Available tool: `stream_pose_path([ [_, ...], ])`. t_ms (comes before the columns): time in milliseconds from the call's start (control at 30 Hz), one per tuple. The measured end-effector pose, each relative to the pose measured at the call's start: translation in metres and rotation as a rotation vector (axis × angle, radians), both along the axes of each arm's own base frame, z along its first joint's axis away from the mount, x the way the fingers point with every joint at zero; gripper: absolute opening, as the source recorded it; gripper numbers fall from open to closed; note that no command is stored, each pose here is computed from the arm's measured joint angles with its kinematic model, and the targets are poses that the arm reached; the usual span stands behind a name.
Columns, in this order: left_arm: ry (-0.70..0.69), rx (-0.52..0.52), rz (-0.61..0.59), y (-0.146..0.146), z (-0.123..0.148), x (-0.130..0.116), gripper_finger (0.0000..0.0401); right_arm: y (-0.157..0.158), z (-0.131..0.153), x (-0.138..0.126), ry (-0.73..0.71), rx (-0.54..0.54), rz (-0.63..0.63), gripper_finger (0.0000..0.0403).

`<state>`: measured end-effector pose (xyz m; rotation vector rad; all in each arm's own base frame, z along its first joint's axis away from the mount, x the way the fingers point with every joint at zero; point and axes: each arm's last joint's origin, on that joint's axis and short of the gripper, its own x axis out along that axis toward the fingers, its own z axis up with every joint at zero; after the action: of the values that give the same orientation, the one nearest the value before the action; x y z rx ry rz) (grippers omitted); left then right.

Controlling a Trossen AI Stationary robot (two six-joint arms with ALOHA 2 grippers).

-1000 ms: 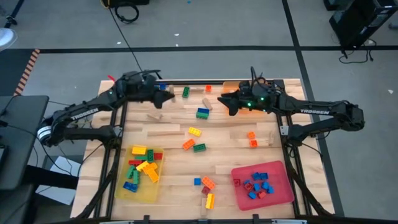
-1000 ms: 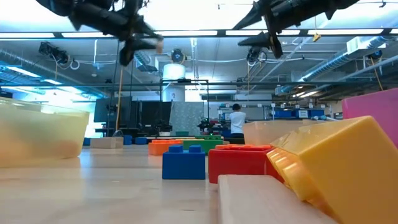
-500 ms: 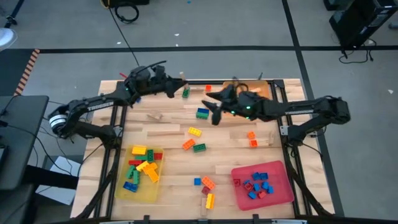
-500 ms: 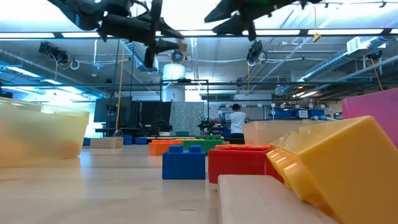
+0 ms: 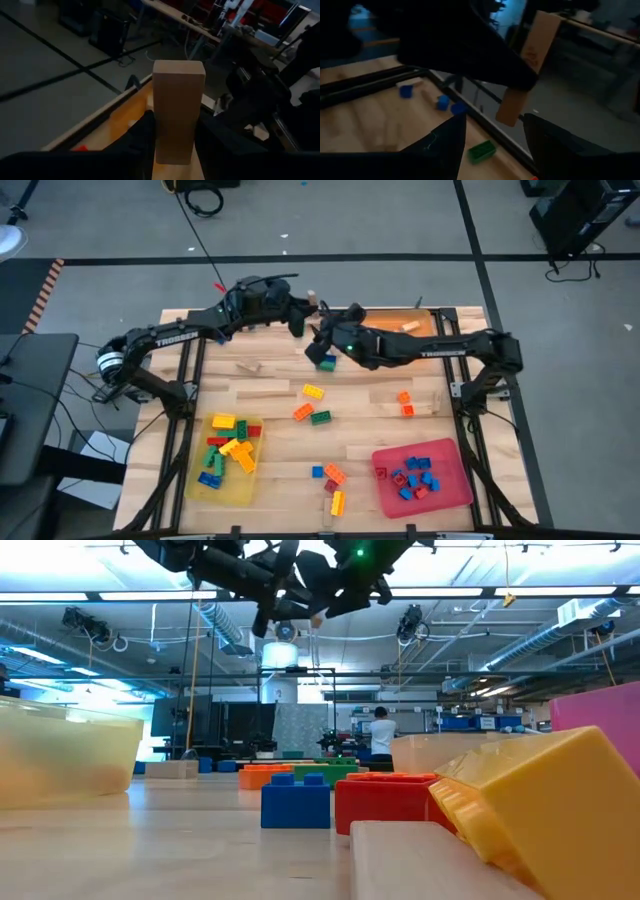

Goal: Sort blocks by size
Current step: Put the brown block into the orange bin

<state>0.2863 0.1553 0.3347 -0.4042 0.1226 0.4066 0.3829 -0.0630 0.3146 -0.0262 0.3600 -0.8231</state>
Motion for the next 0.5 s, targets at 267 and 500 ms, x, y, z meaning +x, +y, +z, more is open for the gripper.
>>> stream_pose_path([
  [267, -0.022, 0.05, 0.001, 0.0, 0.004, 0.0, 0.0119, -0.02, -0.002, 0.0, -0.069, 0.052, -0.095, 0.0213],
  [500, -0.028, 0.074, -0.024, 0.0, 0.006, 0.001, 0.0119, -0.033, 0.0, 0.0, -0.128, 0.087, -0.067, 0.0213],
])
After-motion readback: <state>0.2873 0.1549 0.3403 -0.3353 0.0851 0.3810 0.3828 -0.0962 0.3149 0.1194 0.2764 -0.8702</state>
